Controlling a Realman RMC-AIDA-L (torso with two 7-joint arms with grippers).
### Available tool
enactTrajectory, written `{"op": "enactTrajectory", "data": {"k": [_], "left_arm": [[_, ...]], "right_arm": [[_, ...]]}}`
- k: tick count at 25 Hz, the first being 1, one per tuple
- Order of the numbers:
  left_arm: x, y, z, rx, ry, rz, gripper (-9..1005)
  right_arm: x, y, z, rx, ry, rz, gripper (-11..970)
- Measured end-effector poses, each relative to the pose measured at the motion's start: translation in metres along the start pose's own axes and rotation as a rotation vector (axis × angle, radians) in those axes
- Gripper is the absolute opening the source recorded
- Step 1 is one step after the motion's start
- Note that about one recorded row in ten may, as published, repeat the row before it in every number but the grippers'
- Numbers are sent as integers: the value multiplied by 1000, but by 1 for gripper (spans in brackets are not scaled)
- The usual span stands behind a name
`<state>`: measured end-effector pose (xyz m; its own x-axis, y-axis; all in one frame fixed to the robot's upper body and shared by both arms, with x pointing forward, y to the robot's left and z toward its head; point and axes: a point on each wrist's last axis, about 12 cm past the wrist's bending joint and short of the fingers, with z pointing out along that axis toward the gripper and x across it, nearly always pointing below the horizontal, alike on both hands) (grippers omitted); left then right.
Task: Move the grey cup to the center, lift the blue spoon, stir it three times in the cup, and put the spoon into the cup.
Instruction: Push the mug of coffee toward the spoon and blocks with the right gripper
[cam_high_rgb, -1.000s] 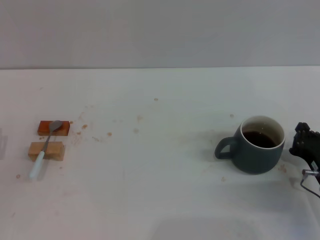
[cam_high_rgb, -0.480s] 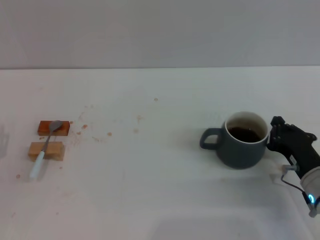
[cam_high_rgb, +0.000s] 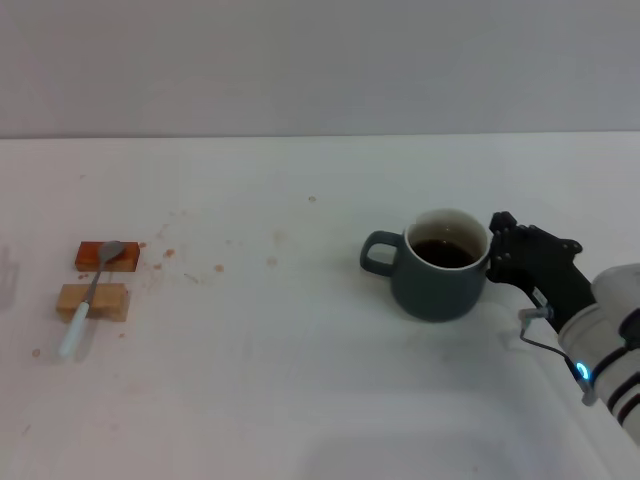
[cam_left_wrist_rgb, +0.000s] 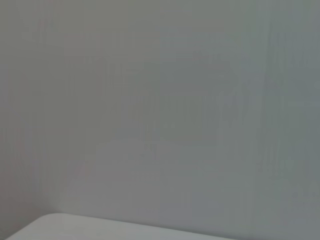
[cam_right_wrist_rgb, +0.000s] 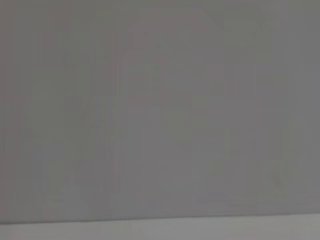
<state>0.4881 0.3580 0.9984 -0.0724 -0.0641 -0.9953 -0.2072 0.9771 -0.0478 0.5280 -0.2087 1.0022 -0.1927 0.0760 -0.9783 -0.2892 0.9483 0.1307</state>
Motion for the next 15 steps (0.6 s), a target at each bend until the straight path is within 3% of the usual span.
{"op": "enactTrajectory", "data": {"k": [15], "left_arm": [[-3,-1,3,-5,-12,-5,693]], "right_arm": [[-7,19,19,-104,39,-62,32]]}}
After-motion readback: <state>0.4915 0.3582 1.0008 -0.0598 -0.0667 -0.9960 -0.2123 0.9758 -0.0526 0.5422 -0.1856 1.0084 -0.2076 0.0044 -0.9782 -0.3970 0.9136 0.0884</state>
